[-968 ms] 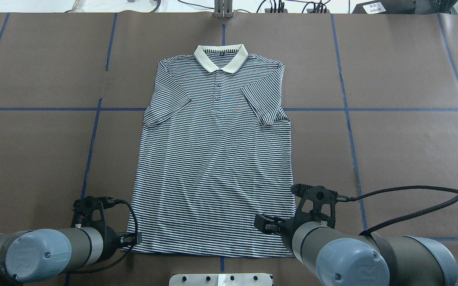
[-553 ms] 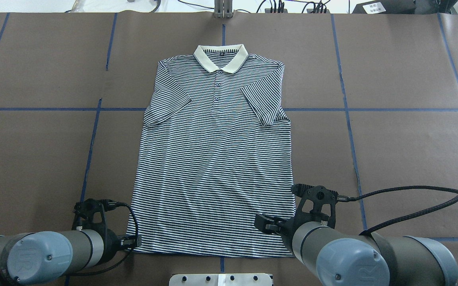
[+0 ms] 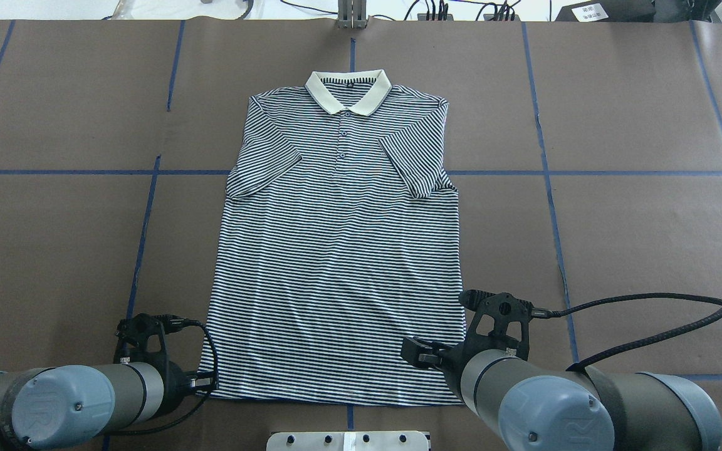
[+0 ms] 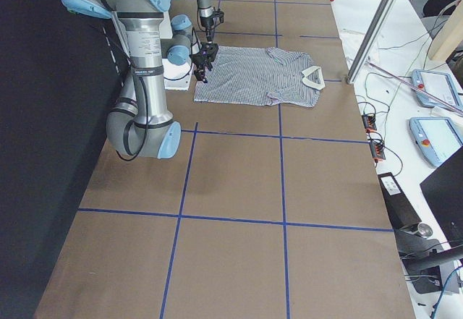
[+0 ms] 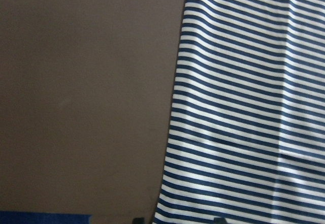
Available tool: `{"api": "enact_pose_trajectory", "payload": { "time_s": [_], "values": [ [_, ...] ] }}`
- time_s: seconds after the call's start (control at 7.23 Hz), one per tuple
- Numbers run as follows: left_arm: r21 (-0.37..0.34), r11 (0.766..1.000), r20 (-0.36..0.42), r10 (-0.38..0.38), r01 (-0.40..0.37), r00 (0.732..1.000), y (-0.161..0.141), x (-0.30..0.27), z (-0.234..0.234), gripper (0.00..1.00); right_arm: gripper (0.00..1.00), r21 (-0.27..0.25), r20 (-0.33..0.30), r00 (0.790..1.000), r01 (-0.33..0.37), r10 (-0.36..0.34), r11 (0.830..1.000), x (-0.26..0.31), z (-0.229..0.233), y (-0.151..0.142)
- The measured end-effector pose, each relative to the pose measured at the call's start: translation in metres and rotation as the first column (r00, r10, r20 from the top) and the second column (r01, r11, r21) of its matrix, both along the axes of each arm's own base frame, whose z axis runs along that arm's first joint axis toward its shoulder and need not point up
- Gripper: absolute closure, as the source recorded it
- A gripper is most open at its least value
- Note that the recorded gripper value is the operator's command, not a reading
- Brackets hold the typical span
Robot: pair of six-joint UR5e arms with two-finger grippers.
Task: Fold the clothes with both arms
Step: 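Grasp the hem corners with both grippers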
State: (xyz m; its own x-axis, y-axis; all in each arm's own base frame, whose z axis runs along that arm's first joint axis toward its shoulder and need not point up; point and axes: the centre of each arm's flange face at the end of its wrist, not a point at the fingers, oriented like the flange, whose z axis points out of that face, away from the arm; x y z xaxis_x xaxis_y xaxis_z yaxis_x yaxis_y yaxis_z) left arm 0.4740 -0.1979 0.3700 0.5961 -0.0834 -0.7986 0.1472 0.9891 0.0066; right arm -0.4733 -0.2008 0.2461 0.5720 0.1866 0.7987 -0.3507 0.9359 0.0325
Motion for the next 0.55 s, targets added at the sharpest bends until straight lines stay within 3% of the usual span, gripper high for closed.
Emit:
{"api": "enact_pose_trajectory", "payload": {
  "time_s": [0.14, 0.28, 0.41, 0.55],
  "values": [
    [0.0, 1.0, -0.001, 0.0, 0.0, 1.0, 0.0, 0.0001, -0.0003, 1.0, 0.0, 0.0, -0.001, 1.0, 0.0, 0.0, 1.0, 0.0, 0.0001, 0.0],
    [0.001, 1.0, -0.001, 0.001, -0.001, 1.0, 0.0, 0.0001, -0.0008, 0.85, 0.0, 0.0, -0.001, 1.0, 0.0, 0.0, 1.0, 0.0, 0.0001, 0.0],
    [0.004, 1.0, -0.002, 0.004, -0.004, 1.0, 0.0001, -0.0004, -0.0014, 0.64, 0.0, 0.0, -0.001, 1.0, 0.0, 0.0, 1.0, 0.0, 0.0001, 0.0],
    [0.006, 1.0, 0.001, 0.008, -0.008, 1.0, 0.0001, -0.001, -0.0012, 0.61, 0.0, 0.0, 0.0, 1.0, 0.0, 0.0, 1.0, 0.0, 0.0001, 0.0]
  ]
}}
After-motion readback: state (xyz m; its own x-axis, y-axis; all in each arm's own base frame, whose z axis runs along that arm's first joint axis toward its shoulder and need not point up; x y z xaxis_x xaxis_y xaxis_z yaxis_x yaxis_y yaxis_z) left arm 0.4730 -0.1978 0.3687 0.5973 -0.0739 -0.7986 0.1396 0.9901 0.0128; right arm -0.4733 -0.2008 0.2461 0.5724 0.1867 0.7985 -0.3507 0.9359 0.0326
